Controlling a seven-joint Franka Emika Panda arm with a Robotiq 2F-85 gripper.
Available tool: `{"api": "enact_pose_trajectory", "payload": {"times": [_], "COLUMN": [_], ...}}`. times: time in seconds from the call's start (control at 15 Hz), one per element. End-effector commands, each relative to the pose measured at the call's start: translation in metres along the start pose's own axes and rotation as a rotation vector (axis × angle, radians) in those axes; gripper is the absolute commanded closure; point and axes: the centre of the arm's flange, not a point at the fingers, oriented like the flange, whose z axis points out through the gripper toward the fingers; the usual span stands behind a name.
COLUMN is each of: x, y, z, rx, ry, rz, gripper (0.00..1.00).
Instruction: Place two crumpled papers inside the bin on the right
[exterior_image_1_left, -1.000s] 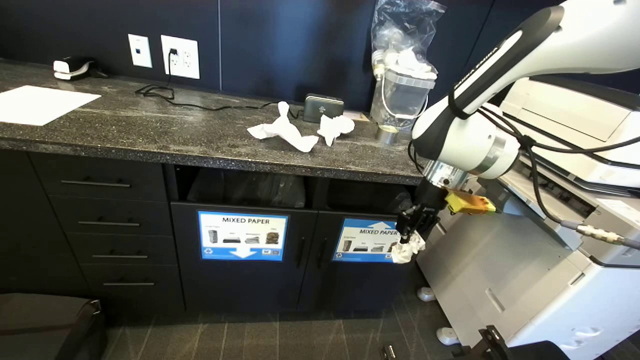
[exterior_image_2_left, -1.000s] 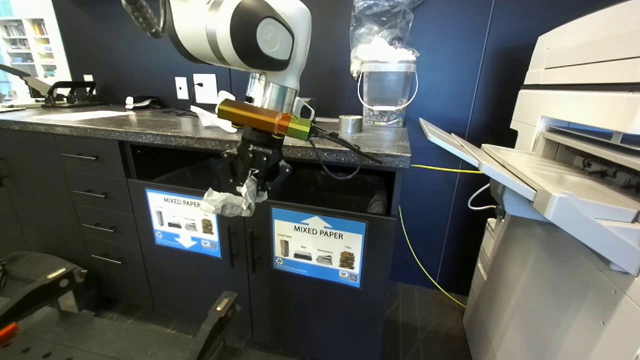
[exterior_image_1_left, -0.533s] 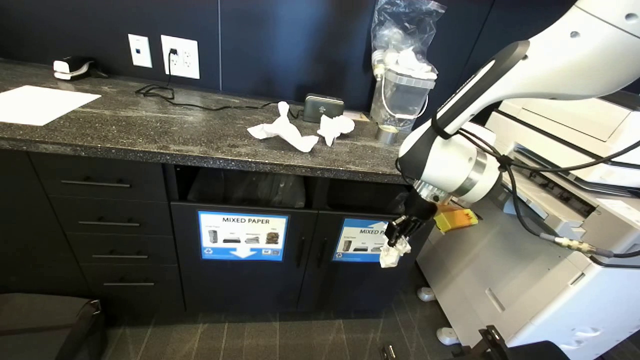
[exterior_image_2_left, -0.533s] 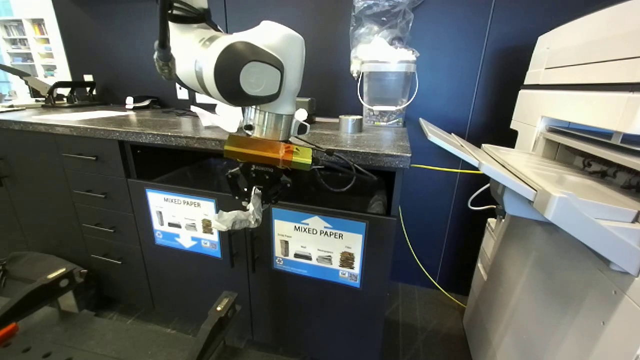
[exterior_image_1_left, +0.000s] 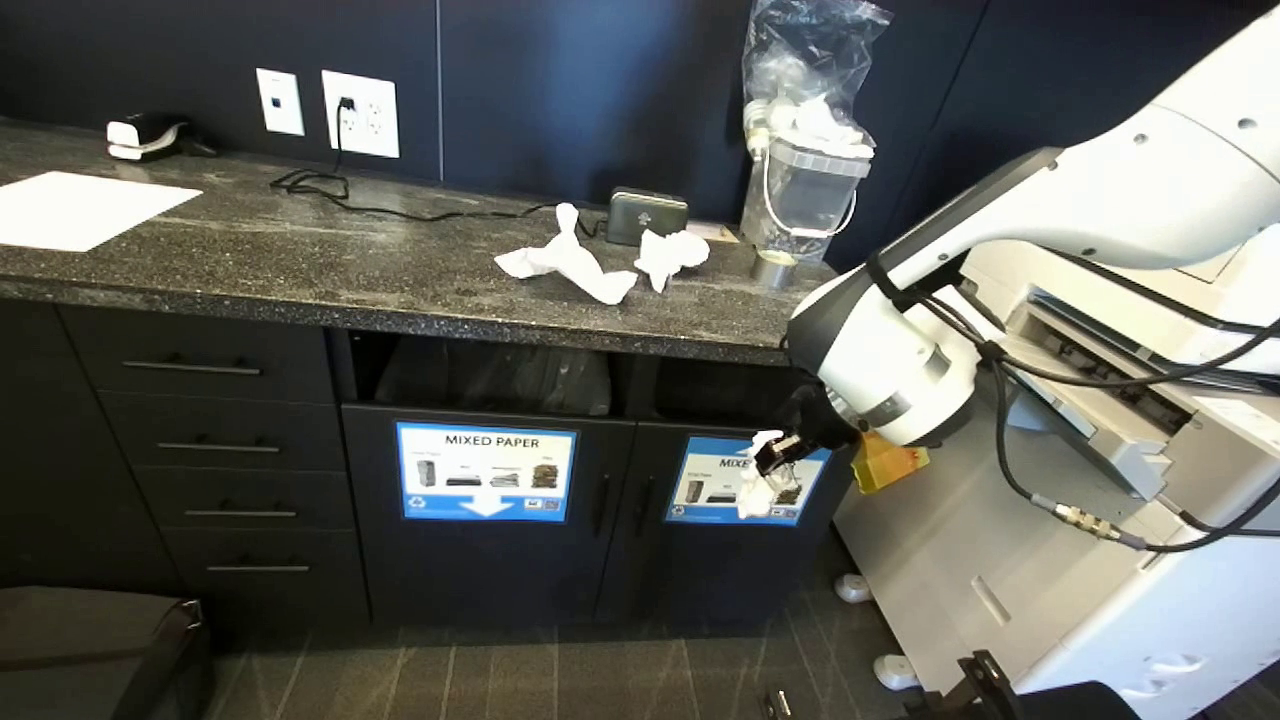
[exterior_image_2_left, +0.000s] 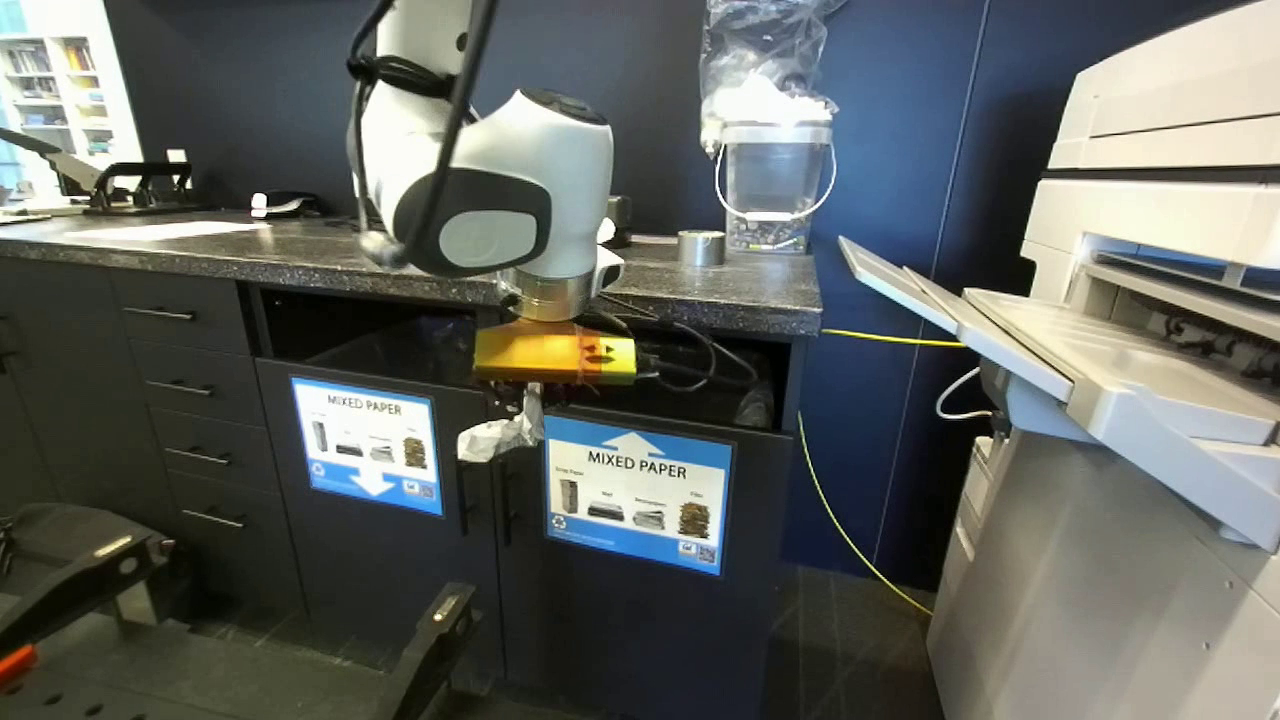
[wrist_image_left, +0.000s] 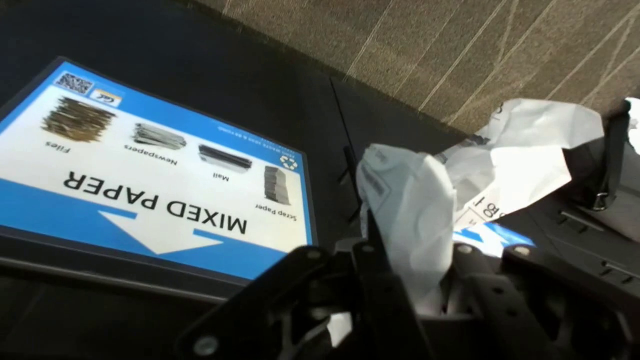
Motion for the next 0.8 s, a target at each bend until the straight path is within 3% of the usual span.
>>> {"api": "enact_pose_trajectory", "payload": {"times": [0.0,0.33,0.73], "x": [-0.029,-0.044,-0.048], "y": [0.017,0.040,0.033], "z": [0.017,0.023,0.059], "rx": [-0.012,-0.065,-0.098], "ry": [0.142,0.296,0.436], "rz": [-0.009,0.015,0.037], "gripper": [0.93,0.93,0.93]}}
